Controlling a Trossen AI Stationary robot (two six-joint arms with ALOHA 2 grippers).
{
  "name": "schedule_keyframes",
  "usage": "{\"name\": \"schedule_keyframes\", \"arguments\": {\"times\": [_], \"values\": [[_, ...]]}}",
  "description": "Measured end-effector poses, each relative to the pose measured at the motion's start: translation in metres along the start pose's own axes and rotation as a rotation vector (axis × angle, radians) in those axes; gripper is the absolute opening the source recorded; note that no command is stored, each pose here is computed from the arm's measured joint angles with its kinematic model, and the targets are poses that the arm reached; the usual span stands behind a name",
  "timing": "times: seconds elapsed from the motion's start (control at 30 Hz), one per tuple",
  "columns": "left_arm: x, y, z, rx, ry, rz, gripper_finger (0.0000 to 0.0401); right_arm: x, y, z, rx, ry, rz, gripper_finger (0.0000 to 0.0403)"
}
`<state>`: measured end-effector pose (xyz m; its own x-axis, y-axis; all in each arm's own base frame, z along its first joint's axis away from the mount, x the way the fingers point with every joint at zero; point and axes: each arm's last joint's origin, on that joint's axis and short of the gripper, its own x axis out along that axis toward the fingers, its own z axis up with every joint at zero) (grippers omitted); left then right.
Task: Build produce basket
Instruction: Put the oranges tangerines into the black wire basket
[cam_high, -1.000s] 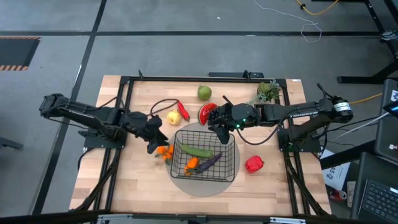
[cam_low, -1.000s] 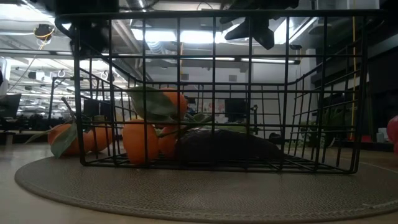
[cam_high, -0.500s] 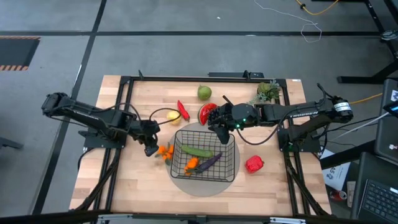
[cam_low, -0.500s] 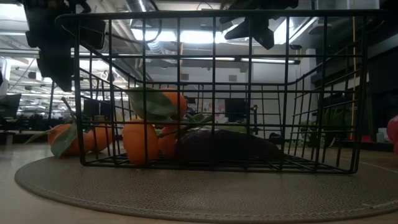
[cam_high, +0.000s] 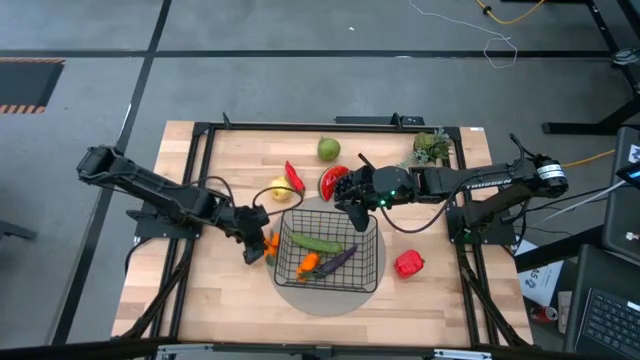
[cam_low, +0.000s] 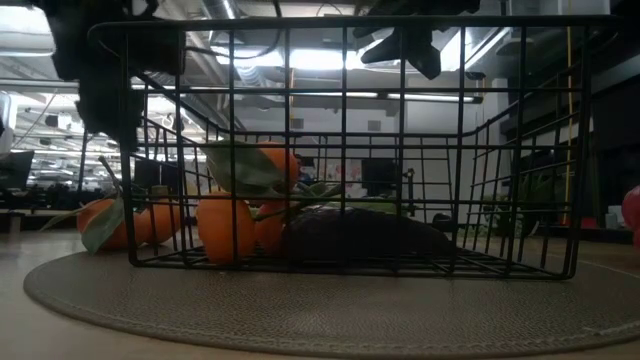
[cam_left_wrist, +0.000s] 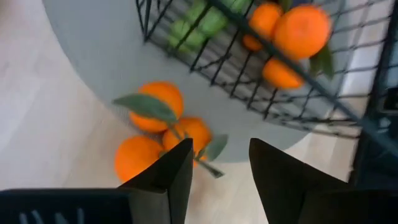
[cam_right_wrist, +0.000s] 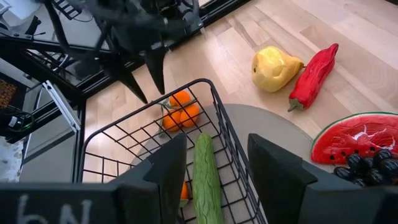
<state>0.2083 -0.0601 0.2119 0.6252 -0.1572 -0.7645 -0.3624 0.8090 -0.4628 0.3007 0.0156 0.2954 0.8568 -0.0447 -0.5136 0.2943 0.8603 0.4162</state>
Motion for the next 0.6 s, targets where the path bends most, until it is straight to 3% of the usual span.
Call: {"name": "schedule_keyframes", "arguments": {"times": [0.6], "values": [[0.045, 0.006, -0.013, 0.024, 0.132, 0.156, 0.0152, 0.0, 0.0, 0.0, 0.0, 0.002, 0.0, 0.0171]]}}
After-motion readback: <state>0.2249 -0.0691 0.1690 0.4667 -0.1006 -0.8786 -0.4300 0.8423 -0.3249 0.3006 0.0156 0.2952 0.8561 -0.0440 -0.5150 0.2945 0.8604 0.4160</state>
